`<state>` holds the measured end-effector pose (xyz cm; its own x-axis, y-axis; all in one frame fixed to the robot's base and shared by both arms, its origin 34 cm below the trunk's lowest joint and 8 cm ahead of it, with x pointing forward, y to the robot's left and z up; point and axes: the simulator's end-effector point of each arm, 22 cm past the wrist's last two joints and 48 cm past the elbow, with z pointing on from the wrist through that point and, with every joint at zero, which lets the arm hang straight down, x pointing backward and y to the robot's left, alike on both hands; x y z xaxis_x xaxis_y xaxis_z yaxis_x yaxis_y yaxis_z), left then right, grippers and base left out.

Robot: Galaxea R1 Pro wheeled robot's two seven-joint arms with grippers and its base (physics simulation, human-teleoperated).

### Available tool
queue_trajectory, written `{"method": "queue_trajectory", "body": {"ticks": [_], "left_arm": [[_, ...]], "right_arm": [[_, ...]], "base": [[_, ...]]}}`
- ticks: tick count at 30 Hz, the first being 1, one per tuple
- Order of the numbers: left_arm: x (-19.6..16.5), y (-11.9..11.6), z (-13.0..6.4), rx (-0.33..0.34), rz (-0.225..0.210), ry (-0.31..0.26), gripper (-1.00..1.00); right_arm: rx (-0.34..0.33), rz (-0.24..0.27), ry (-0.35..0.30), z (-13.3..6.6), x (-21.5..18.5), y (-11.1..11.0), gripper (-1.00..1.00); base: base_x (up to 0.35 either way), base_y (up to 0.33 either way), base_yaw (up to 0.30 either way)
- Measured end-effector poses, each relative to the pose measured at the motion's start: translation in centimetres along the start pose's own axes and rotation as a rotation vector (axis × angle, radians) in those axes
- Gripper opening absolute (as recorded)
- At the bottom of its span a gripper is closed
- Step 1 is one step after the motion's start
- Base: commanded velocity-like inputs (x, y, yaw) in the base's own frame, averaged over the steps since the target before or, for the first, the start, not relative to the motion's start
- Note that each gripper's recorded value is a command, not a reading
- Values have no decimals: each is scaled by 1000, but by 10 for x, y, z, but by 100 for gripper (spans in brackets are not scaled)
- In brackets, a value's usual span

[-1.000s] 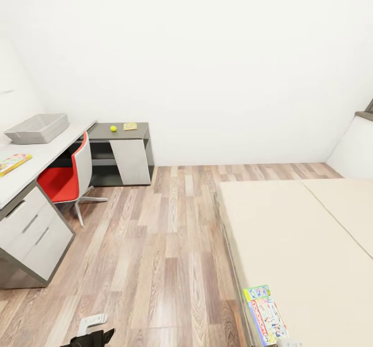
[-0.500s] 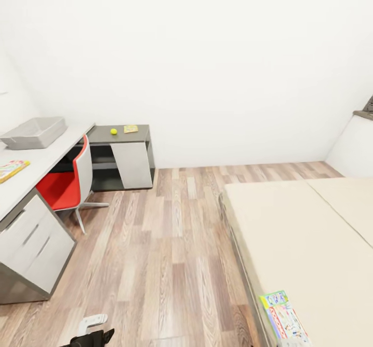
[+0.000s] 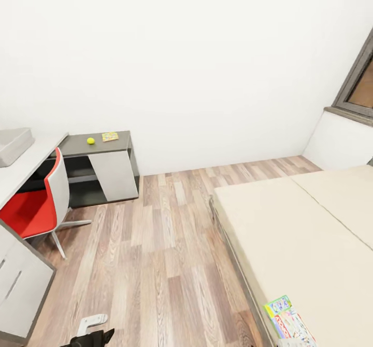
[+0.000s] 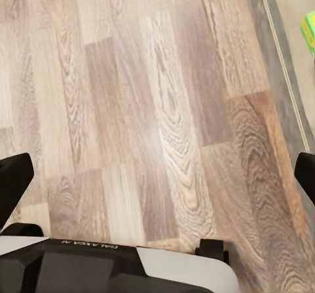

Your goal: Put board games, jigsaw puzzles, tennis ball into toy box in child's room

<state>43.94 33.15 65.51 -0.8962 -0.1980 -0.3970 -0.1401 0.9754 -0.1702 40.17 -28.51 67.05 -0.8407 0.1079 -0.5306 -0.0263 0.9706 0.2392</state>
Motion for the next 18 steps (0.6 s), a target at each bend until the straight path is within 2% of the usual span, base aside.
{"method": "queue_trajectory", "body": {"ticks": [18], "left_arm": [[-3, -1, -1, 1, 1, -7, 100]], "right_arm": [[3, -1, -6, 0, -3, 0, 100]], "base": [[23, 278, -277]]}}
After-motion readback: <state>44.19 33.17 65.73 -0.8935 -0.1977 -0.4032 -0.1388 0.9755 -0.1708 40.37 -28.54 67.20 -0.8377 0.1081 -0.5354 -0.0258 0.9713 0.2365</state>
